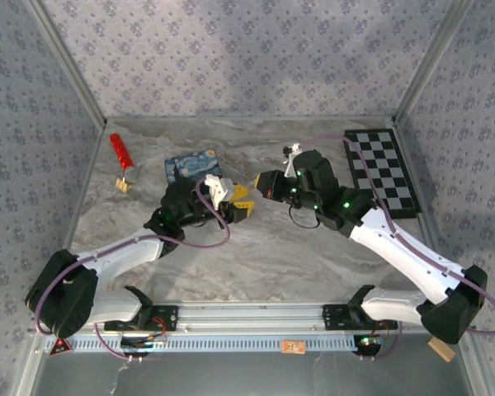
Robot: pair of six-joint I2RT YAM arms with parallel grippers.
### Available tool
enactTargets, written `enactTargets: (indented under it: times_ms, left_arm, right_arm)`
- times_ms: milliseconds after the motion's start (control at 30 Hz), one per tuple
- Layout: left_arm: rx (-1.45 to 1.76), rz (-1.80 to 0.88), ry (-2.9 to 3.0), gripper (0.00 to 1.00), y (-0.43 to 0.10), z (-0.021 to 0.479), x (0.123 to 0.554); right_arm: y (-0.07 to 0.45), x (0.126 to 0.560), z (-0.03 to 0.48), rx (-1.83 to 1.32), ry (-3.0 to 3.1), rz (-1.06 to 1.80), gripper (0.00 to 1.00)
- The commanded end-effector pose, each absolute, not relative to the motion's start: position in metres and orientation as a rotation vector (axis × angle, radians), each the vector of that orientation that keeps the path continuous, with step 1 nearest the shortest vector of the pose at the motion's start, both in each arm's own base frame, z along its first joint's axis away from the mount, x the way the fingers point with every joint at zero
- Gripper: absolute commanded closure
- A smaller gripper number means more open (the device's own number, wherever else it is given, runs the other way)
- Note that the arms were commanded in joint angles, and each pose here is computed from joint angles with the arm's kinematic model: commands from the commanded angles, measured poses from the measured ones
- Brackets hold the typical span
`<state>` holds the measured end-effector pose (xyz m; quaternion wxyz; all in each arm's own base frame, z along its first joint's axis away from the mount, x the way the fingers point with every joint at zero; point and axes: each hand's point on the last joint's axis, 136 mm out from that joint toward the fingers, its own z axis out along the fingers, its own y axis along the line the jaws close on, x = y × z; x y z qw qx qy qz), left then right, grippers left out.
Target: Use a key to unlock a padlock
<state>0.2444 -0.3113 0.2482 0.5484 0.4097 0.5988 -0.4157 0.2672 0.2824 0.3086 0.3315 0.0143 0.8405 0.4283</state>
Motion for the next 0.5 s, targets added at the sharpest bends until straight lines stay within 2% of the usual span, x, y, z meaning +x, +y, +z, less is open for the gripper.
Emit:
enactTargets:
  times_ms: [0, 200, 467]
  left_arm:
    - [1.033, -0.950, 1.293, 0.63, -0.314, 0.266, 0.239]
    - [1.025, -0.933, 1.265, 0.71, -0.314, 0.276, 0.242]
    - [1.006, -0.918, 1.247, 0.70, -0.309, 0.285, 0.242]
  right_arm:
    - [0.289, 0.259, 0.335, -0.040, 2.114, 1.189, 1.00]
    - [0.293, 0.255, 0.340, -0.066, 2.098, 1.204, 1.00]
    - [0.294, 0.254, 0.339, -0.067, 2.101, 1.202, 1.00]
